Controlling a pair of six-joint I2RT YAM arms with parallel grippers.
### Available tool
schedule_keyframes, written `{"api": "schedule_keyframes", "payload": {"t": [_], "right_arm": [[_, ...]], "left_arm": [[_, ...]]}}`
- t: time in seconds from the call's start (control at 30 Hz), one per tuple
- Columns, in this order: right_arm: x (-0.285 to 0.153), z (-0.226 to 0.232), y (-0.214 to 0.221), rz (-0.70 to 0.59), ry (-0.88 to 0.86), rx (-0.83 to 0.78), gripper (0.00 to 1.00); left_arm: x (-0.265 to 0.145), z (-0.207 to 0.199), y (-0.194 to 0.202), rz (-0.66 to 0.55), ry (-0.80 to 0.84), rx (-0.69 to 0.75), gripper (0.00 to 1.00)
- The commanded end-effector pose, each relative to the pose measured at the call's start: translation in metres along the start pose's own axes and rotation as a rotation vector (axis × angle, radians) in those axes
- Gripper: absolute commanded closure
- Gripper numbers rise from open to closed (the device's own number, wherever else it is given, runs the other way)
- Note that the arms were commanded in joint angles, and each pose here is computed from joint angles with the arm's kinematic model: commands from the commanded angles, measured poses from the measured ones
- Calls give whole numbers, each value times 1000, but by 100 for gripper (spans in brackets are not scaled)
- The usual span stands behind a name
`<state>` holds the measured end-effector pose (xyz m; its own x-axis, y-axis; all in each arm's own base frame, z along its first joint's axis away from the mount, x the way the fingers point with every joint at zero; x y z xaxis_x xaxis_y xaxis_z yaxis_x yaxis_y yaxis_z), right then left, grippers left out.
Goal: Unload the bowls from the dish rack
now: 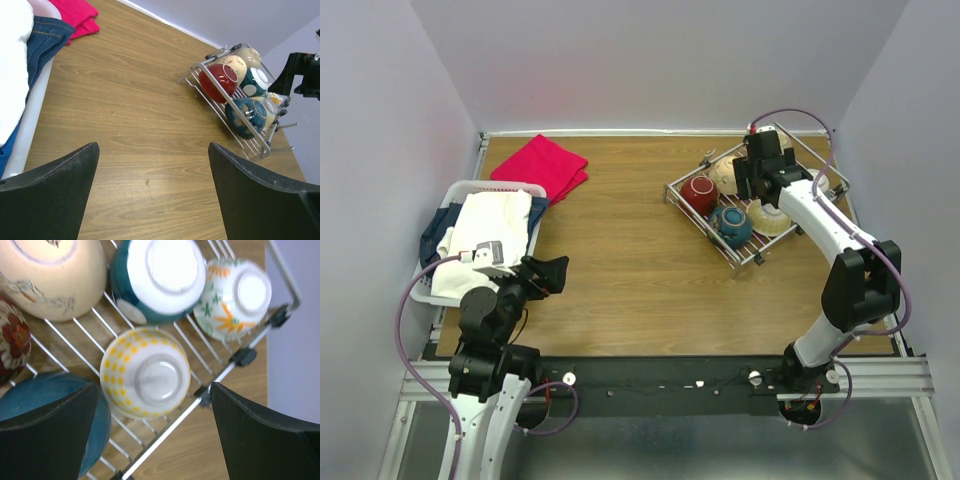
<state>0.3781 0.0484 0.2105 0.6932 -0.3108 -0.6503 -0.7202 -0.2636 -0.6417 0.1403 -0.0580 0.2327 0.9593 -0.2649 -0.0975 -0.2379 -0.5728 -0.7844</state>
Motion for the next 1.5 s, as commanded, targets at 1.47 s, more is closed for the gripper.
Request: {"api": "schedule_keyframes", "payload": {"t": [1.47], "right_arm": [[117,22,-26,-147,90,-577,3]], "left_arm": [[10,12,5,46,-106,-14,1]]}}
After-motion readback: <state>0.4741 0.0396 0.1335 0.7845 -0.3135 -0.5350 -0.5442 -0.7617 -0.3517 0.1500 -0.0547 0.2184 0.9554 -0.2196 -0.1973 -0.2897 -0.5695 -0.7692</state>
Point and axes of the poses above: each gripper's point midway between its finger pads, its own x axis out along the fingers, its own z axis along the line the jaws close on, y = z × x, the point moved 6 cm from there along -x, back along the fingers, and after that the axes turned 5 degrees about -x, right-handed, at the moved point
